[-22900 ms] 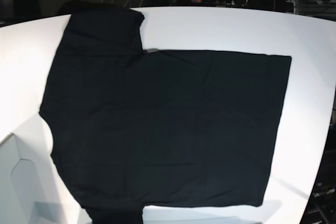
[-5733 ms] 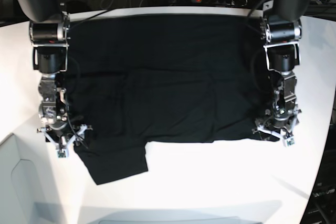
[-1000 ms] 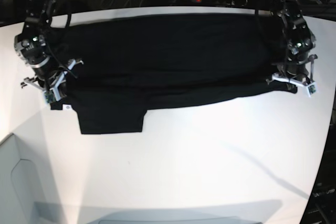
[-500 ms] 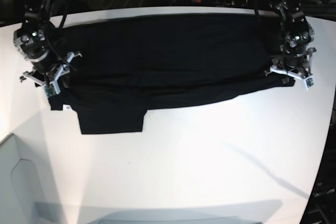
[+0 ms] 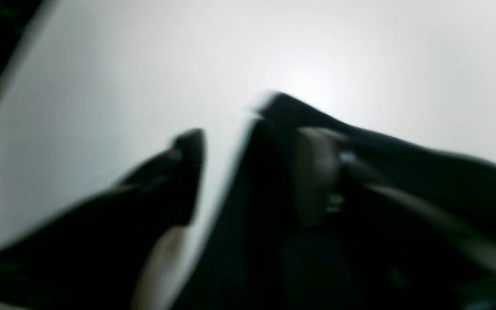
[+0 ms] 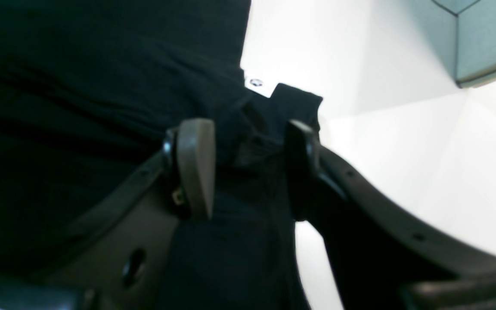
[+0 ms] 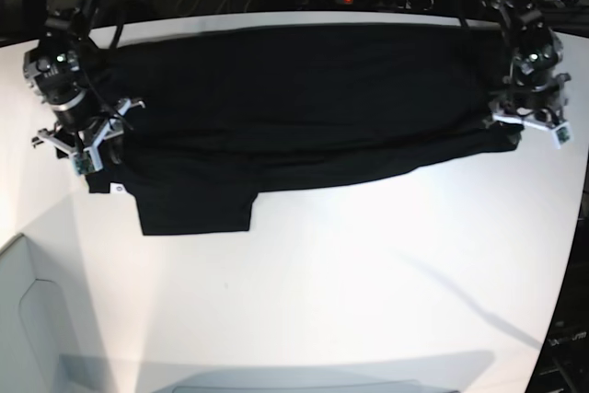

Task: Fold the T-shirt properly
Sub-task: 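Regrasp the folded edge of the shirt with both grippers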

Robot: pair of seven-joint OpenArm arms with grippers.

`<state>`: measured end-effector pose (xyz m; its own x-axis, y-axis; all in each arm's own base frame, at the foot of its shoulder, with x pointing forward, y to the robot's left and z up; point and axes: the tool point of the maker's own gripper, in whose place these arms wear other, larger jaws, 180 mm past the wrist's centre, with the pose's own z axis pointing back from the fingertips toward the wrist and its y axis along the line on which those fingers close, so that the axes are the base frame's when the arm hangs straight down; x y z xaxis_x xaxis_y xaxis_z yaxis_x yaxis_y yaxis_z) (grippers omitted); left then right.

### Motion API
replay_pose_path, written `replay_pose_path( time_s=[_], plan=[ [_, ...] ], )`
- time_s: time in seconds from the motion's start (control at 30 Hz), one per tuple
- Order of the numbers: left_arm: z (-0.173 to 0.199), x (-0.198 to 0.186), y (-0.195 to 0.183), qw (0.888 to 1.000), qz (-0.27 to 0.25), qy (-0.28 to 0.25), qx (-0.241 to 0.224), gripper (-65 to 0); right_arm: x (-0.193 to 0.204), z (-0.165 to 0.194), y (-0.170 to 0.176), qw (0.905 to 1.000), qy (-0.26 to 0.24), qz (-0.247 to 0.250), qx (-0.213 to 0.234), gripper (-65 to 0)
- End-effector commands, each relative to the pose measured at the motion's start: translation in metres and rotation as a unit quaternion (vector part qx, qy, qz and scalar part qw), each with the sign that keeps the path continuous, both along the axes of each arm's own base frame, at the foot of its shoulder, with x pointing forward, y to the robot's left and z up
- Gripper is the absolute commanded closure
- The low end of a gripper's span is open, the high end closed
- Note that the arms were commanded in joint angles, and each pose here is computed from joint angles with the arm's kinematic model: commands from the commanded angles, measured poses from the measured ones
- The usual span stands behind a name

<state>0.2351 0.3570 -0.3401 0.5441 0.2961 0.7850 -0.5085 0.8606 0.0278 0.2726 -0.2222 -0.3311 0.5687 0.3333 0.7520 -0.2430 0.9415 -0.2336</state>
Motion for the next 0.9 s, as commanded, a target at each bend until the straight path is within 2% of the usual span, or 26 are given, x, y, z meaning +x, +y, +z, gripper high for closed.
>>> replay_pose_path(
  time_s=[0.0,0.07,0.1,0.4,0.47,0.57,0.77,0.87],
  plan=[
    [0.019,0.010,0.005,0.999,-0.002,-0.029,0.015,-42.5,0.006,0.012,0.000,0.9997,-0.022,0.008,-0.003,-27.2],
    [0.022,0.009,0.011,0.999,0.007,-0.034,0.017,-48.3,0.006,0.012,0.000,0.9997,-0.022,0.008,-0.003,-27.2],
    [0.022,0.010,0.012,0.999,0.008,-0.035,0.017,-49.1,0.006,0.011,0.001,0.9997,-0.022,0.008,-0.003,-27.2],
    [0.014,0.031,0.013,0.999,0.016,-0.043,-0.008,-48.2,0.006,0.011,0.001,0.9997,-0.021,0.009,-0.002,-27.2],
    [0.007,0.036,0.007,0.999,0.010,-0.037,-0.016,-43.6,0.006,0.011,0.001,0.9997,-0.021,0.009,-0.002,-27.2],
    [-0.004,0.039,-0.001,0.999,-0.002,-0.026,-0.023,-33.4,0.006,0.011,0.001,0.9997,-0.021,0.009,-0.002,-27.2],
    [-0.005,0.049,-0.013,0.999,-0.019,-0.028,-0.027,-23.5,0.006,0.012,0.000,0.9997,-0.022,0.010,-0.005,-27.2],
    [-0.003,0.051,-0.012,0.999,-0.019,-0.031,-0.027,-14.3,0.013,0.017,0.000,0.9994,-0.032,0.010,-0.005,-27.2]
  ],
)
